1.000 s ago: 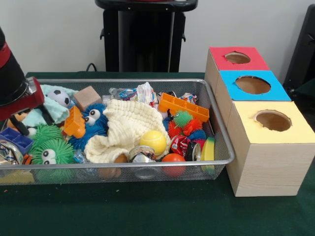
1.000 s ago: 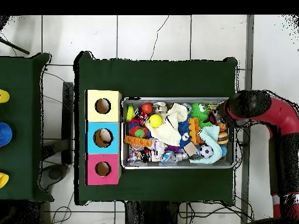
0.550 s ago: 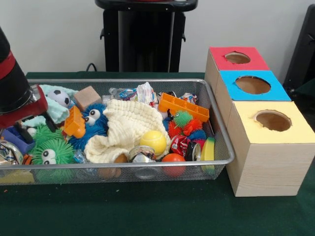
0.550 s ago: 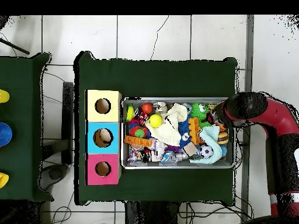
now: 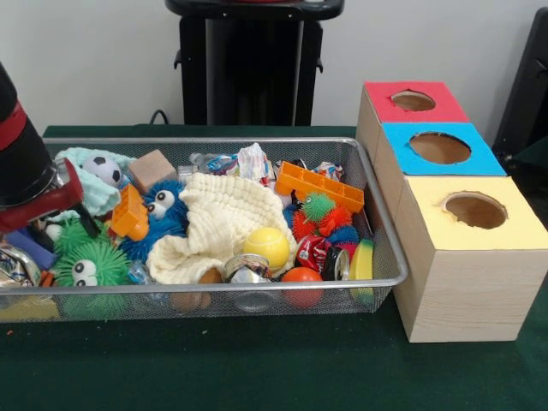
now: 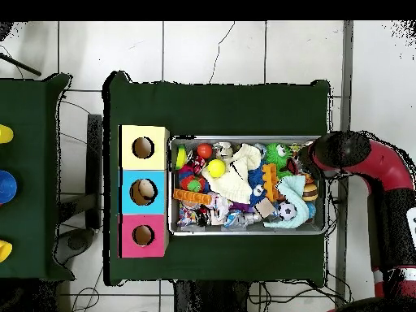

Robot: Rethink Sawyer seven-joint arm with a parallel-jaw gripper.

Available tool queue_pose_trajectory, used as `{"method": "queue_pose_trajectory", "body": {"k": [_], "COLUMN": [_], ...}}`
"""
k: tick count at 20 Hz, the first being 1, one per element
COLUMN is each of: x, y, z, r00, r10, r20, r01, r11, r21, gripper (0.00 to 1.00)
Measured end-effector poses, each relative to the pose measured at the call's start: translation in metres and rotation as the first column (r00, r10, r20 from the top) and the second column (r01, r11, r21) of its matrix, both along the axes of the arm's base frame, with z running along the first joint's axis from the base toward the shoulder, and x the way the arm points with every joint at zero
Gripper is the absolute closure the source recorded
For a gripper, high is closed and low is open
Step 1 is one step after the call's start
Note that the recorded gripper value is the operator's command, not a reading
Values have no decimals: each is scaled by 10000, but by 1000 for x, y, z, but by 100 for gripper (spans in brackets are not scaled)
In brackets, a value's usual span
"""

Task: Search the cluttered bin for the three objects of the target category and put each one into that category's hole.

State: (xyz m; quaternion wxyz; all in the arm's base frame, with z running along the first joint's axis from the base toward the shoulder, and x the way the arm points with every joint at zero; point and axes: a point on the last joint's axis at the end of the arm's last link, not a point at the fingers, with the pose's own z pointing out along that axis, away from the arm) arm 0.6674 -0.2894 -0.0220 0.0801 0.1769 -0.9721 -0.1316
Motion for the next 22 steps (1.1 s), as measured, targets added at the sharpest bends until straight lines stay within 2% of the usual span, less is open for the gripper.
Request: {"method": "queue_pose_trajectory", "body": {"k": [8, 15, 22], "x": [0, 1, 1], "y": [-13, -20, -20], "z": [-7, -11, -11], "r00": [9999, 9974, 9966], "r10": [33, 644, 739], "r20": [153, 325, 355], "r01": [-34, -652, -748], "r11": [10000, 9975, 9968], "r21": [79, 255, 276], "gripper": [0, 0, 0]}}
